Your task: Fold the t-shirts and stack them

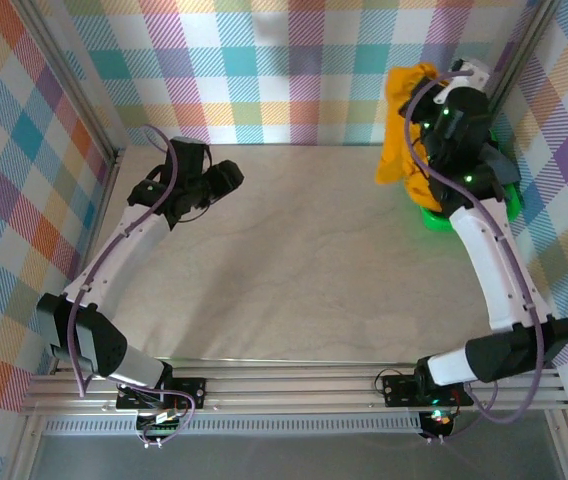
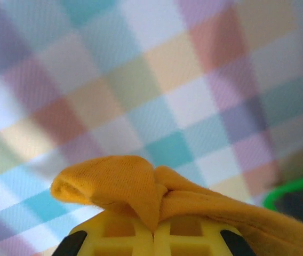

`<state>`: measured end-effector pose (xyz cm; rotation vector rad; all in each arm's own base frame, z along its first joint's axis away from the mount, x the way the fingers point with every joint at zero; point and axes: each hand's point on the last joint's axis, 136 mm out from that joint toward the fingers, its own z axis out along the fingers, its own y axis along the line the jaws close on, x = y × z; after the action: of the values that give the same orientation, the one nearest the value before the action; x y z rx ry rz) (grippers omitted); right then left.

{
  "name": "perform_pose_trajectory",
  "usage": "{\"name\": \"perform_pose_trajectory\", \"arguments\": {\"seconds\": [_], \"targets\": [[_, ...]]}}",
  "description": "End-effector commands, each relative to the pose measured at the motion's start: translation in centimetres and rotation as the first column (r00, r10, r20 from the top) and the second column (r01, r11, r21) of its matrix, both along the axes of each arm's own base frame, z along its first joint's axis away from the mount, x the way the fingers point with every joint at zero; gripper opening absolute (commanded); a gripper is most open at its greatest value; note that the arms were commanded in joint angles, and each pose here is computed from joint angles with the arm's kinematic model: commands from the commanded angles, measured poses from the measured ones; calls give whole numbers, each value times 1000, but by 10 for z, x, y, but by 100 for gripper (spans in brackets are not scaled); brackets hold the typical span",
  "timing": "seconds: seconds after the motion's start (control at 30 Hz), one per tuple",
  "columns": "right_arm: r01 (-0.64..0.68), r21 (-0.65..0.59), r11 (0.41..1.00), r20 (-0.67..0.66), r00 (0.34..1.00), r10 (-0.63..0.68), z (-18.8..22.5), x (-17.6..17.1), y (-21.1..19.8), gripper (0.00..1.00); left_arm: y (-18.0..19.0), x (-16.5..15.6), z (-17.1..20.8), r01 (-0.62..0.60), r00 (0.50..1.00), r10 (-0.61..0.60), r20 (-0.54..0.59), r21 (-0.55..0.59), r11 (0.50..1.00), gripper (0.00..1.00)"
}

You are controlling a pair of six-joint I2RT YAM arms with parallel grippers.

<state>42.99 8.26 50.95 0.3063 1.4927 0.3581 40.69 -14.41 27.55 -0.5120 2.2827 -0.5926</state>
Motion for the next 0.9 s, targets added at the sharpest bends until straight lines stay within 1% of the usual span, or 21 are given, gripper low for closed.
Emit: {"name": "perform_pose_trajectory", "arguments": {"seconds": [0.0,0.07,0.1,0.13,0.17,0.23,0.27,0.3,0.33,0.37,0.4,0.43,0.5,0.53,0.6,0.7,0.73,0.8,0.87], "targets": [[-112,-128,985,-42,993,107,-18,-15,72,0,27,-2,17,-109,994,109,11,93,990,70],[-216,-148,965,-116,973,200,-49,-23,120,0,40,-7,23,-152,988,151,14,139,979,71],[-295,-133,946,-169,947,272,-73,-26,148,0,46,-10,25,-168,986,168,16,158,973,72],[-370,-113,922,-221,914,340,-96,-29,172,0,50,-14,27,-178,984,177,18,172,969,72],[-468,-83,880,-290,856,428,-125,-35,203,3,52,-17,28,-181,983,181,17,178,967,73],[-647,-10,762,-399,702,590,-174,-52,261,23,56,-24,25,-178,983,181,3,191,965,74],[-707,46,706,-439,620,650,-194,-60,281,34,58,-28,21,-177,983,182,-9,198,964,74],[-741,113,662,-477,544,690,-212,-66,296,44,59,-33,15,-175,983,184,-26,203,963,74],[-761,162,628,-505,483,716,-225,-72,305,52,60,-39,9,-172,981,185,-48,204,964,75],[-764,169,623,-522,466,714,-230,-73,306,55,62,-43,4,-170,980,187,-66,205,964,75],[-765,159,624,-532,466,707,-231,-73,304,58,61,-50,-4,-160,979,182,-93,205,966,75],[-755,136,641,-544,484,686,-233,-71,296,61,60,-56,-11,-148,978,173,-116,198,969,75],[-722,122,681,-564,514,646,-238,-64,273,62,51,-66,-27,-99,980,124,-157,158,982,74],[-683,127,719,-589,532,609,-246,-57,253,61,43,-71,-37,-63,979,85,-186,123,990,73],[-574,138,807,-670,546,503,-274,-47,205,59,24,-82,-59,11,969,3,-249,56,998,73],[-420,161,893,-778,503,376,-321,-50,139,57,-5,-103,-99,115,921,-108,-375,-5,993,71],[-381,163,910,-806,481,345,-337,-54,120,56,-13,-111,-112,138,901,-130,-415,-12,990,71],[-348,150,926,-846,440,302,-360,-64,97,56,-34,-121,-137,166,861,-174,-478,-58,984,72],[-320,137,937,-877,401,265,-381,-75,81,56,-54,-129,-163,165,821,-198,-536,-109,980,73]]}}
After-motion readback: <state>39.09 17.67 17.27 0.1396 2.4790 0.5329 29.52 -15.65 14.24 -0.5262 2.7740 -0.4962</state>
